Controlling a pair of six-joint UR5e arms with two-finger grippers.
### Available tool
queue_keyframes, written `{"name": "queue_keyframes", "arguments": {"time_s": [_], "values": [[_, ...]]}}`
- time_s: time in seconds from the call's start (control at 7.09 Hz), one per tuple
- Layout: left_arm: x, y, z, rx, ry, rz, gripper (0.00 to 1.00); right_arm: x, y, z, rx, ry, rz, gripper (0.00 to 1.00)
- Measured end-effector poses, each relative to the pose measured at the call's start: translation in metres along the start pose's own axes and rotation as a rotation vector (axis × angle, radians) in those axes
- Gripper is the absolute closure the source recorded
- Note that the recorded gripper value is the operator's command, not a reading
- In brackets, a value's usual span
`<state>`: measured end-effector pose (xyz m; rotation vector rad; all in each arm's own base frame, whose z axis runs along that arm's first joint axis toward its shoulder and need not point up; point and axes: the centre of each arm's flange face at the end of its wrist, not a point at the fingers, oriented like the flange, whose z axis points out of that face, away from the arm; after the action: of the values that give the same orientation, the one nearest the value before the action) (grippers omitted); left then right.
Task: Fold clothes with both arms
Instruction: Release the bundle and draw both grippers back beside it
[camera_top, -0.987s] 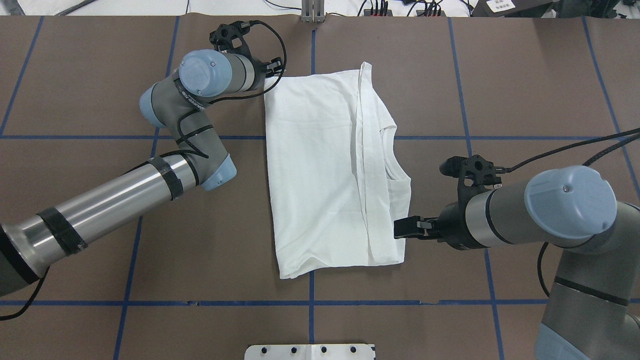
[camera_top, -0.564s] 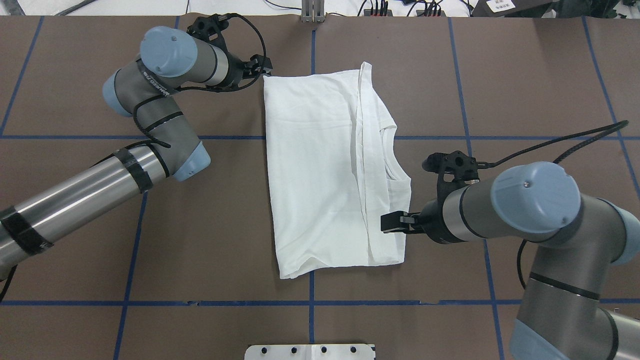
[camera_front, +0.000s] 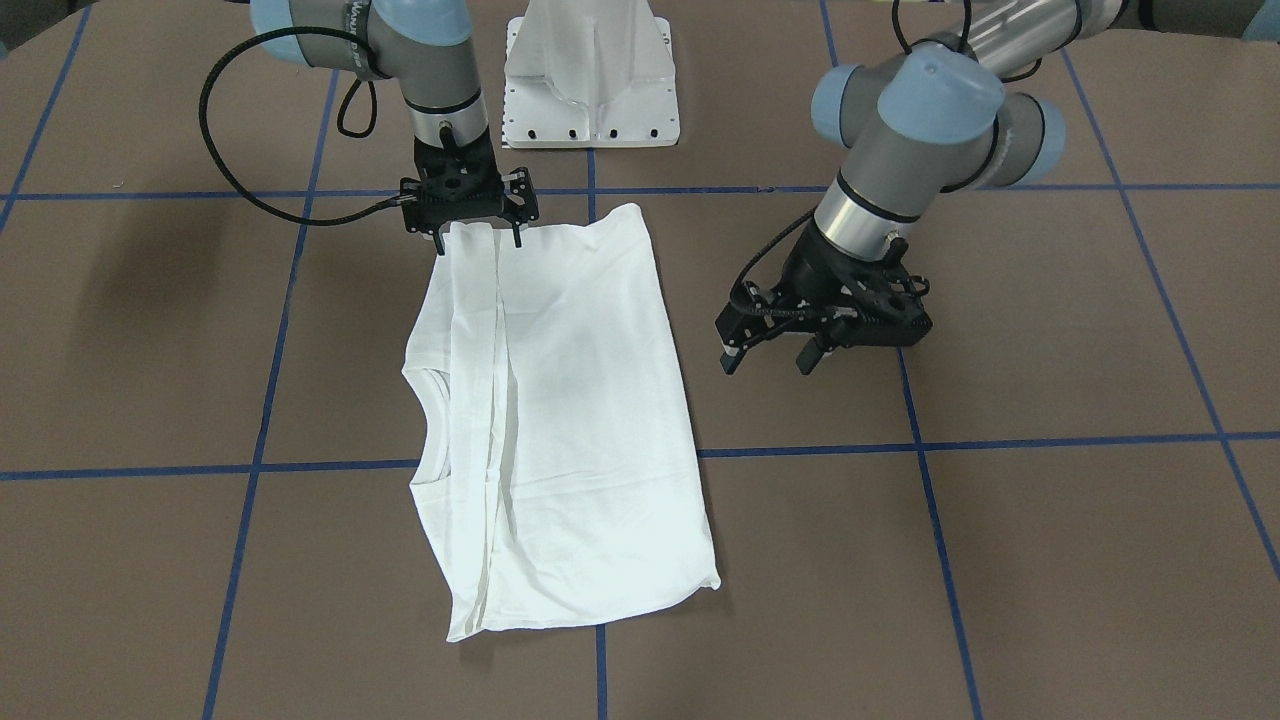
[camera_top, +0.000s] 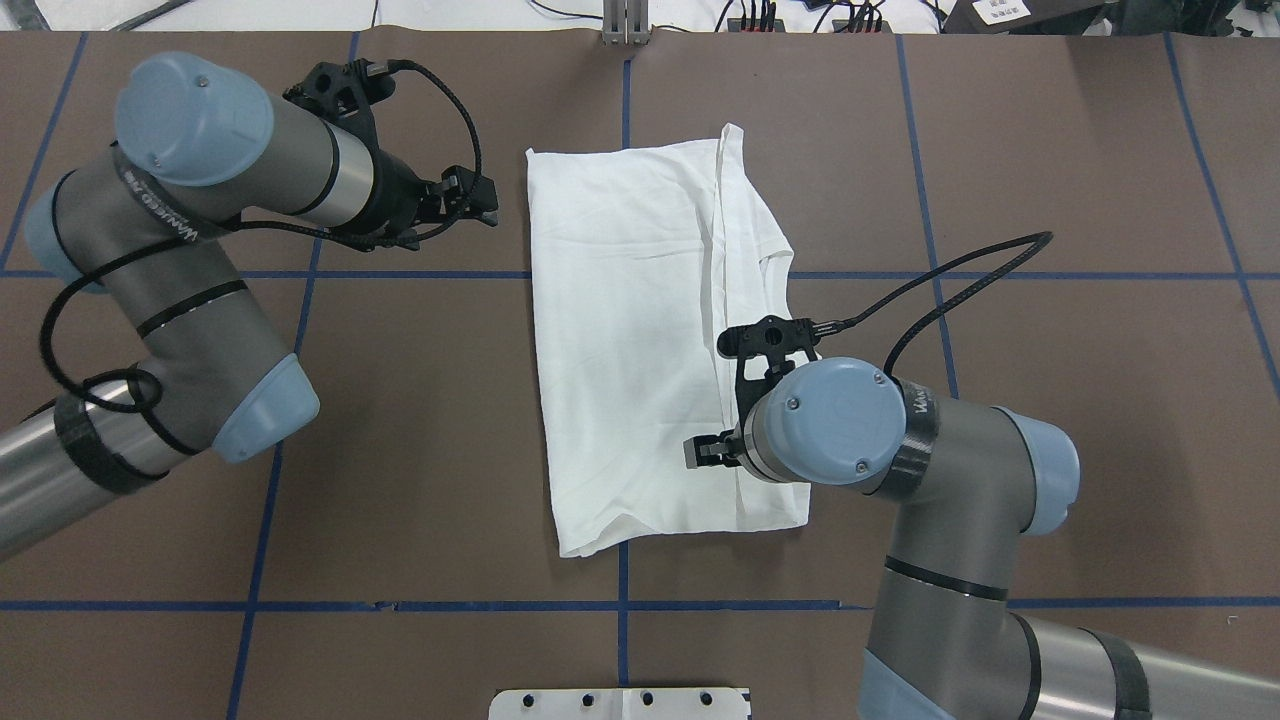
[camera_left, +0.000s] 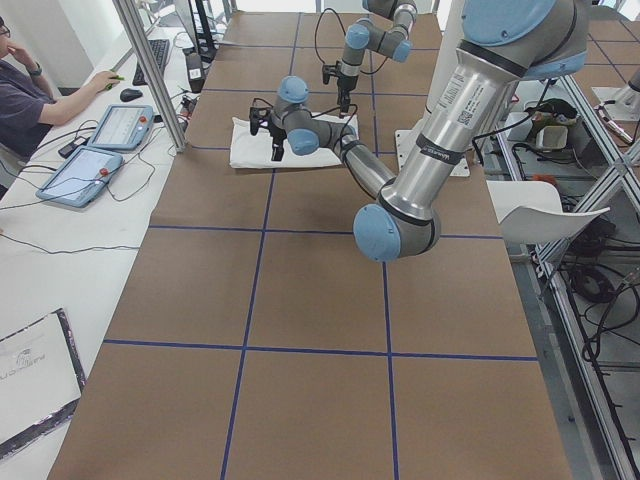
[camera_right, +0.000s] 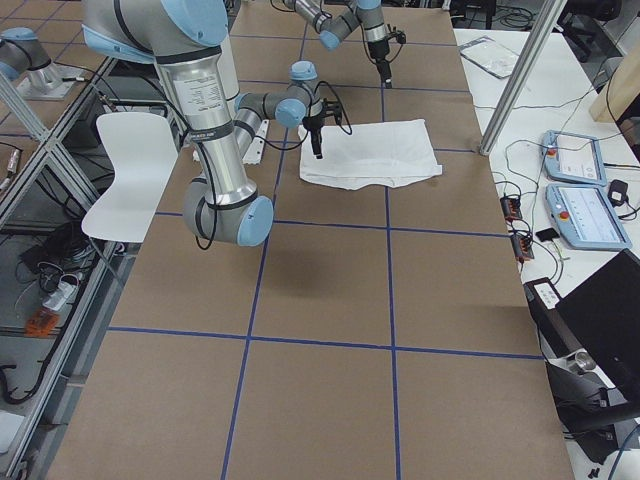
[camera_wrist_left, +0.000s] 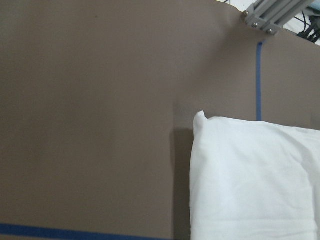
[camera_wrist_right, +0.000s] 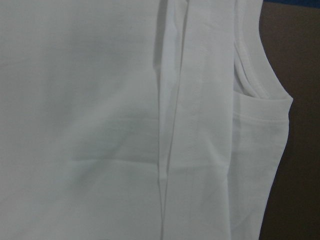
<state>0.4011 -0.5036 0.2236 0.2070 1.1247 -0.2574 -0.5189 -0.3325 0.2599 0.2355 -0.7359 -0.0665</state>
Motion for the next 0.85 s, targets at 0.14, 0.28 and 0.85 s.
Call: {"name": "queue_keyframes", "arguments": {"time_s": [0.14,0.28,0.85], "values": [[0.012,0.024,-0.015,-0.038,0.002,0.003,0.00,-0.003,0.005,0.017,0.003,0.035,-0.059,0.00],[0.016,0.034,-0.019,-0.057,0.000,0.001,0.00,-0.005,0.010,0.028,0.000,0.057,-0.101,0.00],[0.019,0.049,-0.012,-0.082,-0.005,0.003,0.00,0.000,0.025,0.048,-0.016,0.098,-0.172,0.00]]}}
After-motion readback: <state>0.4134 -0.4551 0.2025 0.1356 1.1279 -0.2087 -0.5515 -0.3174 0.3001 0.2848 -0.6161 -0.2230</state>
